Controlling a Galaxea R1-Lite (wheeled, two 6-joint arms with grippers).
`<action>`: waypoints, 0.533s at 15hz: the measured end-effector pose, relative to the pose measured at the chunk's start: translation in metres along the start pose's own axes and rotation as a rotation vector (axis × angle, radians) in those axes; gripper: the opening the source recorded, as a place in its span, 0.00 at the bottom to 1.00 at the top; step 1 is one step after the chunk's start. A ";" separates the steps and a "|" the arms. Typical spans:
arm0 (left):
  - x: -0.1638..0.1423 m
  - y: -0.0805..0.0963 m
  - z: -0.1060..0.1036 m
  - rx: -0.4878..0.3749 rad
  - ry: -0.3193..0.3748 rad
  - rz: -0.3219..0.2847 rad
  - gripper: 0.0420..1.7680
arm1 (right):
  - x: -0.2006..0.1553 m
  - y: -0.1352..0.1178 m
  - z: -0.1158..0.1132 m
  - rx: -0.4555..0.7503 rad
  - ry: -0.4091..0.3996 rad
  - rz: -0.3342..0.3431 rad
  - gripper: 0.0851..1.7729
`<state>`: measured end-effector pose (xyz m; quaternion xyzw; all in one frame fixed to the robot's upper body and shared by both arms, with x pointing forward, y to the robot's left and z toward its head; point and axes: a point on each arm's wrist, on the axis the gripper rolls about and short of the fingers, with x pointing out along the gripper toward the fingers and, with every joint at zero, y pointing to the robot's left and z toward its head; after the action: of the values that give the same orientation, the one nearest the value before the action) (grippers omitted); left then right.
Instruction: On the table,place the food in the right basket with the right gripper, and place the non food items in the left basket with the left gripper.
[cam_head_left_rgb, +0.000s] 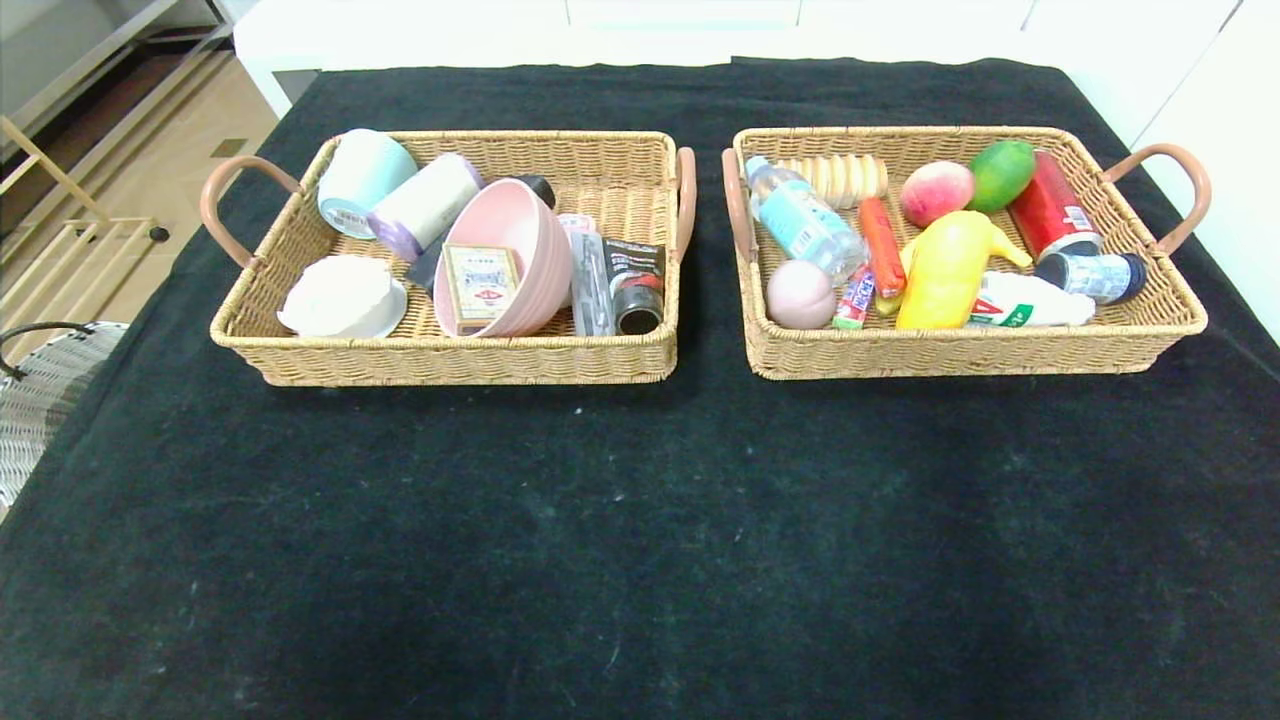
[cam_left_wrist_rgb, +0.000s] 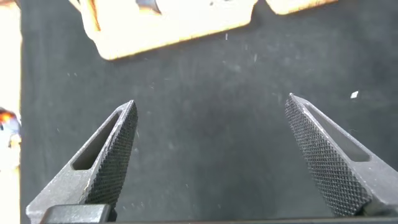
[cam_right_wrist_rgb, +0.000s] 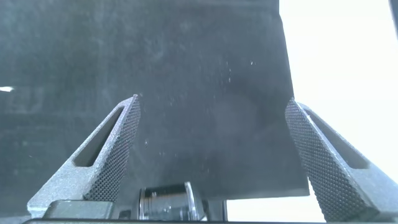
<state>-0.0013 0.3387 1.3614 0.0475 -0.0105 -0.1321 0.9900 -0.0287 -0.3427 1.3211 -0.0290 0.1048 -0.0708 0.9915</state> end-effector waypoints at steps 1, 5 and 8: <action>-0.003 -0.001 0.001 0.001 -0.013 0.007 0.97 | 0.001 0.001 -0.006 0.000 0.005 -0.004 0.96; -0.006 -0.010 -0.005 0.005 -0.024 0.036 0.97 | 0.005 0.003 -0.021 0.001 0.014 0.008 0.96; -0.007 -0.014 -0.027 0.004 -0.029 0.014 0.97 | 0.004 0.005 -0.029 0.013 -0.063 0.058 0.96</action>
<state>-0.0105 0.3294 1.3332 0.0475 -0.0255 -0.1257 0.9906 -0.0302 -0.3394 1.2920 -0.0218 0.0739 -0.0418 0.9961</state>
